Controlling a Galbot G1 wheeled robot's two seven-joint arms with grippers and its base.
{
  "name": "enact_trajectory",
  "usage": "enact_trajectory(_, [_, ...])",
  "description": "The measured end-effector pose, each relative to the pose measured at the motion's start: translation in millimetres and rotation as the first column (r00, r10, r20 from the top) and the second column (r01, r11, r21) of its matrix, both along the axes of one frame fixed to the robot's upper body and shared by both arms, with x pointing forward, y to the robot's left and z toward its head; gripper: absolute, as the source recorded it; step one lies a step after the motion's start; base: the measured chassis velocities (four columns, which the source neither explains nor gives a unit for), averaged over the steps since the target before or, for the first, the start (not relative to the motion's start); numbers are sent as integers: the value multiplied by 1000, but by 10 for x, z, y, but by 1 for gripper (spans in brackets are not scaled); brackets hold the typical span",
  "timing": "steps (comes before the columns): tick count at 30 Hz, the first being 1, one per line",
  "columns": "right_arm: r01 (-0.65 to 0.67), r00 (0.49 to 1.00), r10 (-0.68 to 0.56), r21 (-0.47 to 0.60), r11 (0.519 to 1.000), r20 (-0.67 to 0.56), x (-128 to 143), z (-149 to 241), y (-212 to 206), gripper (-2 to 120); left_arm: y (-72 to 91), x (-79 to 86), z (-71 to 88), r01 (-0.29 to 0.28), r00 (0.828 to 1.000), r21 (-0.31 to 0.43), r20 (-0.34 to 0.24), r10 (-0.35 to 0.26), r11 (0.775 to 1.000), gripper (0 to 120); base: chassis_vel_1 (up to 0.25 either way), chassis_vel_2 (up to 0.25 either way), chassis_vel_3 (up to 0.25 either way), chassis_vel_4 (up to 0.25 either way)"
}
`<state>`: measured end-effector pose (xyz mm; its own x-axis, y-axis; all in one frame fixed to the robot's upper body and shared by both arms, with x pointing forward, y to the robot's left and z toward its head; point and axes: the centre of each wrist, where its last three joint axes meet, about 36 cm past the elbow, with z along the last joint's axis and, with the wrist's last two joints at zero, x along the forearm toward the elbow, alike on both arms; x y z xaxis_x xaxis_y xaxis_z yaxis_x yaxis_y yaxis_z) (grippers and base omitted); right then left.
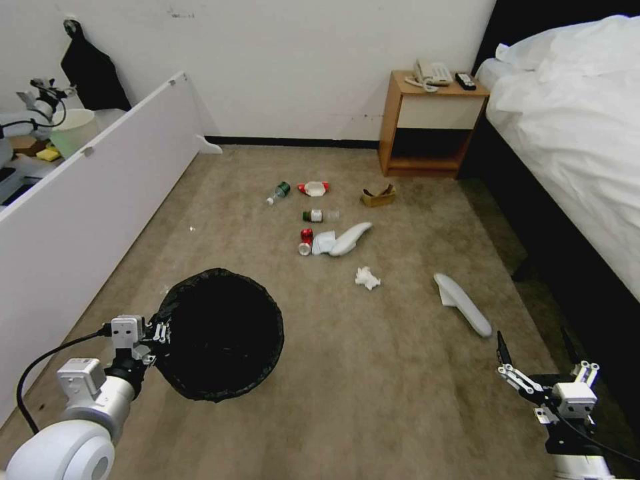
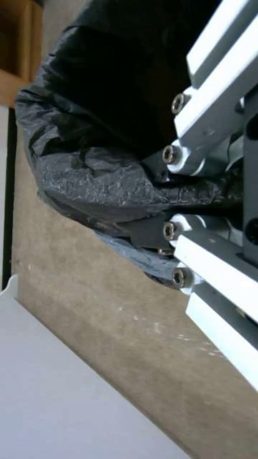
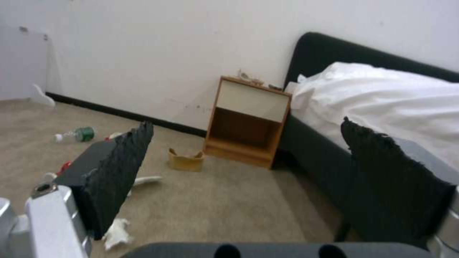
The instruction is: Pick up the trash bin and place the garbage on the floor into it.
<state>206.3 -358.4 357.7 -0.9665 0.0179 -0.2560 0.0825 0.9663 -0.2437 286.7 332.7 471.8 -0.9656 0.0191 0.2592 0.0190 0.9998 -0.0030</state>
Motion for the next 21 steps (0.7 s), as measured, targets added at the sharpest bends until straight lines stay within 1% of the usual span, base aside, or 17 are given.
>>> enact_trajectory(4, [0, 1000, 0, 0, 1000, 1, -1, -8, -1, 100, 1, 2, -1, -1, 1000, 0, 0, 1, 1000, 4, -329, 351, 319, -352])
enact_trajectory(13, [-2, 1000, 2, 0, 1000, 7, -2, -37, -6, 100, 2, 0, -5, -3, 1000, 1, -1, 3, 1000, 4, -355, 342, 358, -347])
enact_trajectory(21, [-6, 1000, 6, 6, 1000, 26, 0, -101, -7, 100, 10, -17, -7, -9, 1000, 4, -4, 9, 1000, 4, -330, 325, 331, -326])
